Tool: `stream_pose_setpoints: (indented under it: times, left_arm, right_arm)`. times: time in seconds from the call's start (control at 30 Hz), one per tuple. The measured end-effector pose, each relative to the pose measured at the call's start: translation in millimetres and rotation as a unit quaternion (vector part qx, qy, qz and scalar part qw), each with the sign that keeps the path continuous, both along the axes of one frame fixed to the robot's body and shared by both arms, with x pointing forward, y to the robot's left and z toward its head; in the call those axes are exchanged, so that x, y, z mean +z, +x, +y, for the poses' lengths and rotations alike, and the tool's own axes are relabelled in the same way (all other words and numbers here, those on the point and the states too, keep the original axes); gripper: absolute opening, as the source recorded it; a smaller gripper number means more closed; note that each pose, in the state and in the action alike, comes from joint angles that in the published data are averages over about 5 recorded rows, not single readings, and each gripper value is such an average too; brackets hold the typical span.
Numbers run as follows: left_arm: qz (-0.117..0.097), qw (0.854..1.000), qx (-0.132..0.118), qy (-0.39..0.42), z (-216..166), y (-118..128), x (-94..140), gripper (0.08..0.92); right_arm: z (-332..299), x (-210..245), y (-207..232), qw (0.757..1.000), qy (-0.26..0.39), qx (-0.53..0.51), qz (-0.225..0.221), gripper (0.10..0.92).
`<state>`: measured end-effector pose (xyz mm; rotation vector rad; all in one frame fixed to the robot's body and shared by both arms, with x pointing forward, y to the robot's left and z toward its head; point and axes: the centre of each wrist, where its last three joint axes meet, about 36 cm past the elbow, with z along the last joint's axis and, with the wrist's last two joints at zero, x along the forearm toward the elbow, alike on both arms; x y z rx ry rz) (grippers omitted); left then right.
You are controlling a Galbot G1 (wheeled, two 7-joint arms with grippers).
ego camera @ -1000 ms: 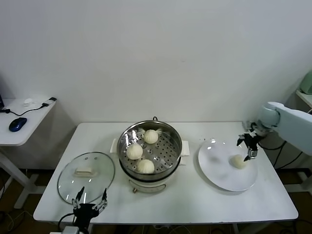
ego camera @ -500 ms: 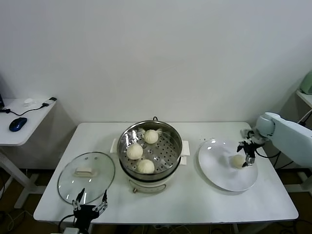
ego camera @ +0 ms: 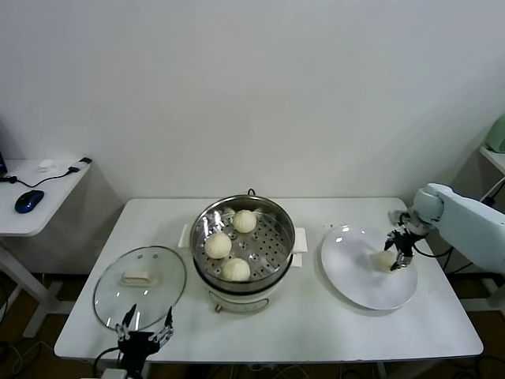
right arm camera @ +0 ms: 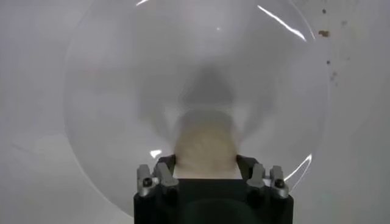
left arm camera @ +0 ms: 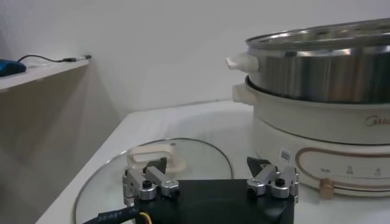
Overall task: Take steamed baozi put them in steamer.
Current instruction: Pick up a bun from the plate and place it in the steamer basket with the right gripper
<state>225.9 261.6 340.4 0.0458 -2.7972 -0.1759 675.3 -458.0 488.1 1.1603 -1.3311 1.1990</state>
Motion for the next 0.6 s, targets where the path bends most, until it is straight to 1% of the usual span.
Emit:
stream_pose_setpoints:
  times: [0.13,0.27,0.47,0.6]
  left_arm:
    - [-0.003,1.000,-0.002,-0.001,-1.2,2.0,1.6,0.823]
    - [-0.007,1.000,-0.006,0.000,-1.6,4.4,3.5,0.823]
    - [-0.010,1.000,-0.011,0.000,-2.8,7.8,6.0,0.823]
    - [-0.013,1.000,-0.016,-0.001,-4.6,10.7,7.9,0.823]
  right_arm:
    - [14.8,37.4,8.5,1.000,0.006,0.011,-0.017,0.679]
    - [45.7,93.5,16.5,0.999,0.021,0.031,-0.040,0.679]
    - [119.2,185.0,12.0,0.993,0.066,0.067,-0.071,0.679]
    - [177.9,226.6,-1.6,0.988,0.099,0.090,-0.078,0.679]
